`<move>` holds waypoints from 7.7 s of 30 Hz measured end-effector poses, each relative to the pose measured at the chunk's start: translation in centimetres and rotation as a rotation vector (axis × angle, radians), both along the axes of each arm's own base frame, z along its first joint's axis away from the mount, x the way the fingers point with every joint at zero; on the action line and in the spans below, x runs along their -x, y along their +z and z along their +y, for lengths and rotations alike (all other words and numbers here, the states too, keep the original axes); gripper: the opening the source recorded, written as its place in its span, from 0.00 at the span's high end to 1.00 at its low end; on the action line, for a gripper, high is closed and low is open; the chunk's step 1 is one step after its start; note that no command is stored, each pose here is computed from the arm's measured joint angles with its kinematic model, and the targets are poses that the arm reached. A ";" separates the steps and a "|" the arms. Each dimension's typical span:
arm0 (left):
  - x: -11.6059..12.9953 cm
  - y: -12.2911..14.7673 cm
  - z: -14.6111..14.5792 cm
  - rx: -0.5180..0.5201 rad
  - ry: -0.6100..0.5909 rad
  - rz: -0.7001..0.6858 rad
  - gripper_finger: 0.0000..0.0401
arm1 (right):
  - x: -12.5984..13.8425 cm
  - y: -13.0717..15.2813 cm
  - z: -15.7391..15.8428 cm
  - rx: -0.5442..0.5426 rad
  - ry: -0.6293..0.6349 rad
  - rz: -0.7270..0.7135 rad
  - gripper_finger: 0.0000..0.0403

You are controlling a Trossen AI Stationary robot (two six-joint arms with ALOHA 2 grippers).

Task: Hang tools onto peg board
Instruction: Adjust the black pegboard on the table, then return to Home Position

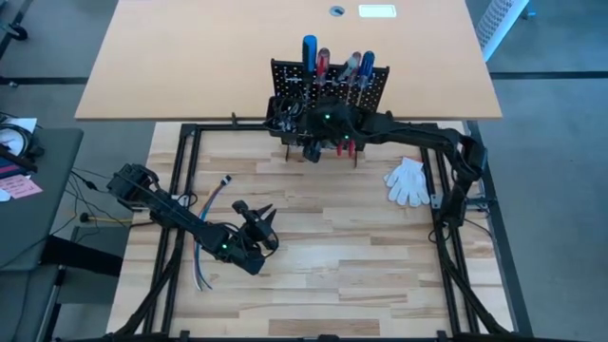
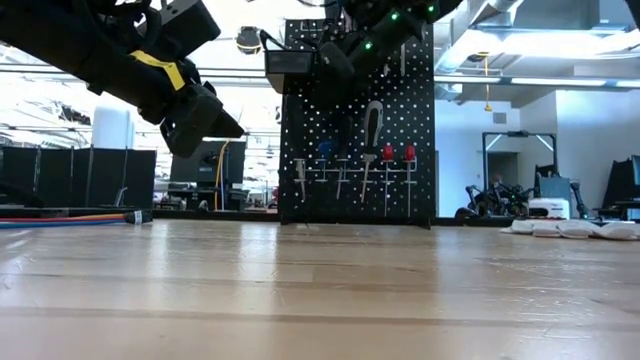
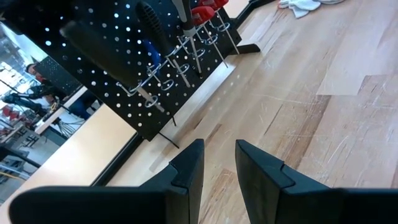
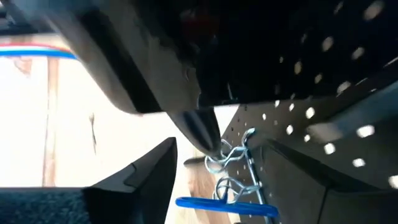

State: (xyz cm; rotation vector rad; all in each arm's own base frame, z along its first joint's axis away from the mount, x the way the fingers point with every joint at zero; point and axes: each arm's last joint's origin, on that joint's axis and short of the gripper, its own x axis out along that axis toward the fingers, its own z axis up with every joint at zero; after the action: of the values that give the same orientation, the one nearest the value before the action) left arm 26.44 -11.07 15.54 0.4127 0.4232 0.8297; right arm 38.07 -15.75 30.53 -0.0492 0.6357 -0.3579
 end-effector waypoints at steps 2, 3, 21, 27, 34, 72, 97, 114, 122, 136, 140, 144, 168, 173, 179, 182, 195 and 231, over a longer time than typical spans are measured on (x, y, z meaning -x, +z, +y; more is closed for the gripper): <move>0.0 0.0 0.0 0.000 0.000 0.000 0.79 | 0.2 0.7 0.4 0.007 0.008 -0.014 0.41; 0.0 0.0 0.0 0.000 0.000 0.000 0.79 | 0.4 0.9 0.6 0.010 0.014 -0.007 0.41; 0.1 -0.1 -0.4 0.019 -0.028 0.009 0.79 | 11.4 1.9 7.9 -0.005 0.094 -0.017 0.53; -1.2 0.0 0.6 0.133 -0.110 0.040 0.81 | 17.6 0.6 11.0 -0.069 0.089 -0.185 0.60; -4.7 2.1 3.4 0.226 -0.570 -0.020 0.89 | 23.1 -3.5 14.1 -0.162 0.140 -0.355 0.67; -3.1 0.3 2.2 0.166 -0.457 0.127 0.96 | 16.5 -17.6 -0.2 -0.150 -0.468 -0.217 0.98; -3.1 0.3 2.2 0.171 -0.456 0.123 0.96 | 17.0 -18.2 -2.9 -0.009 -0.459 -0.136 0.98; -3.1 0.4 2.2 0.171 -0.457 0.123 0.96 | 18.9 -16.0 -1.9 -0.079 -0.498 -0.046 0.98; -3.2 0.5 2.2 0.155 -0.467 0.115 0.96 | 20.3 -12.7 2.4 -0.149 -0.425 0.027 0.98; 2.6 5.7 4.9 0.220 -0.472 -0.247 0.96 | 22.9 -10.7 16.7 -0.190 0.314 -0.159 0.98; 6.7 6.3 6.9 0.305 -0.500 -0.394 0.96 | 24.5 -10.2 18.3 -0.229 0.431 -0.281 0.98; 10.6 5.7 8.3 0.374 -0.565 -0.534 0.96 | 26.0 -10.0 18.9 -0.203 0.529 -0.403 0.98; 14.7 2.9 11.6 0.404 -0.656 -0.657 1.00 | 28.6 -13.2 18.1 -0.296 0.703 -0.699 0.98; 14.6 2.9 11.9 0.333 -0.633 -0.631 1.00 | 28.6 -12.9 17.8 -0.197 0.650 -0.737 0.98; 14.7 2.2 12.4 0.290 -0.577 -0.544 1.00 | 28.5 -13.3 17.7 -0.148 0.618 -0.692 0.98; 14.8 1.6 12.9 0.344 -0.525 -0.514 1.00 | 28.5 -13.6 17.6 -0.161 0.595 -0.659 0.98; 14.7 0.5 11.5 0.484 -0.754 -0.377 1.00 | 28.4 -13.7 17.2 -0.200 0.539 -0.657 0.98; 16.6 1.7 10.5 0.407 -0.813 -0.431 1.00 | 28.4 -13.6 17.2 -0.020 0.593 -0.651 0.98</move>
State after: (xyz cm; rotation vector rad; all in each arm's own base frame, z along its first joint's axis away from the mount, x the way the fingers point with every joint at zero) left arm 9.82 -0.54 17.22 -0.0007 -0.0051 0.0182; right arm 9.67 1.41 16.92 -0.0937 -0.0366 0.2106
